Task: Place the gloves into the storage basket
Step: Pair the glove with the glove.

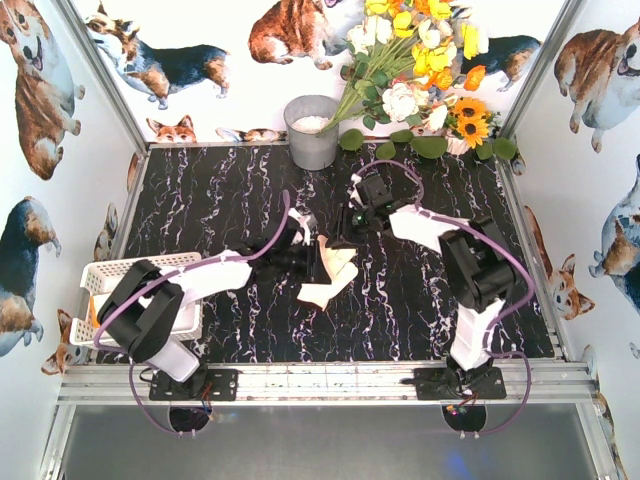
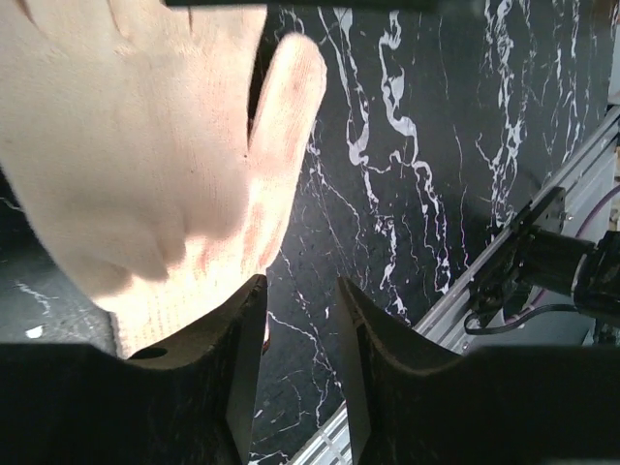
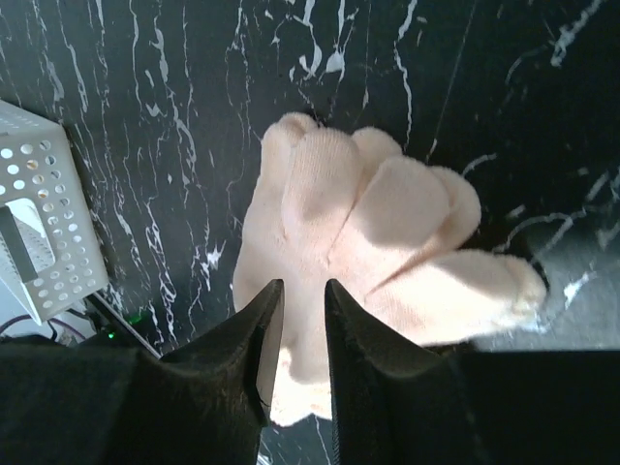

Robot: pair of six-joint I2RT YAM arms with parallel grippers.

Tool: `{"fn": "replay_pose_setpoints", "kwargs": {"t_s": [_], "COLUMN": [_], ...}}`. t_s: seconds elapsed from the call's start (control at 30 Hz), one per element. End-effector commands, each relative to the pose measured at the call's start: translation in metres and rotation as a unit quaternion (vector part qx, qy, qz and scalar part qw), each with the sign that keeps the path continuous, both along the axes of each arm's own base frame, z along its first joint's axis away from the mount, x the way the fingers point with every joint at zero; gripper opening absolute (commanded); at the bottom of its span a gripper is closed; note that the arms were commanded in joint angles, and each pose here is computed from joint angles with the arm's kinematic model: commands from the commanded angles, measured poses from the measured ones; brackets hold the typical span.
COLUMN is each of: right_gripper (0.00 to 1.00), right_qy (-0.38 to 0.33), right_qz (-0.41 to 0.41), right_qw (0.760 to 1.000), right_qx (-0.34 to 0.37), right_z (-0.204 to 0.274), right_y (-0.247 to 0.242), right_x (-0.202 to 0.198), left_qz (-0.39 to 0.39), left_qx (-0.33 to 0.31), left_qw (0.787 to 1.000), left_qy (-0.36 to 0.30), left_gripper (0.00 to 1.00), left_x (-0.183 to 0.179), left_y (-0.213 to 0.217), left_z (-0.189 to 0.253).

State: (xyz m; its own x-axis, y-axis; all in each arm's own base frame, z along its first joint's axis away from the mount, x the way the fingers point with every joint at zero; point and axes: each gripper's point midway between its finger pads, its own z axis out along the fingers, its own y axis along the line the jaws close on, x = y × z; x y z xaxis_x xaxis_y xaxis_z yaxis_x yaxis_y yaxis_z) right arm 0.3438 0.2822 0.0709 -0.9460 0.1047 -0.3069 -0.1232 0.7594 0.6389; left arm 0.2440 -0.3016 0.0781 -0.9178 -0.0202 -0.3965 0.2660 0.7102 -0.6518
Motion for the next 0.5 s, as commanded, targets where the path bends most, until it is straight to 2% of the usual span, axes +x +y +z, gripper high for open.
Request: {"fn": "replay_pose_setpoints", "kwargs": {"t_s": [0.0, 0.3, 0.47], "right_gripper": [0.26, 0.25, 0.25], "right_qy": [-0.021, 0.028, 0.045], "right_qz": [0.011, -0.012, -0.032], "right_qw": [0.999, 1.0, 0.997], "right_qx": [0.036, 0.0, -0.049], "right_z": [0.005, -0.035, -0.045], "right_y": [0.02, -0.002, -0.032], "right_x": [0.026, 0.013, -0.012], "left_qz": [-0.005, -0.009, -0.01], "left_qx": [0.018, 0.136, 0.158], "left_qw": [0.999, 0.989, 0.986], "left_qy": [0.028, 0.052, 0.047], "left_gripper": [0.29, 0.27, 0.27], "left_x": [-0.01, -0.016, -0.014], "left_y": [0.0, 0.035, 0.047], "left_z": [-0.021, -0.065, -0.063]}}
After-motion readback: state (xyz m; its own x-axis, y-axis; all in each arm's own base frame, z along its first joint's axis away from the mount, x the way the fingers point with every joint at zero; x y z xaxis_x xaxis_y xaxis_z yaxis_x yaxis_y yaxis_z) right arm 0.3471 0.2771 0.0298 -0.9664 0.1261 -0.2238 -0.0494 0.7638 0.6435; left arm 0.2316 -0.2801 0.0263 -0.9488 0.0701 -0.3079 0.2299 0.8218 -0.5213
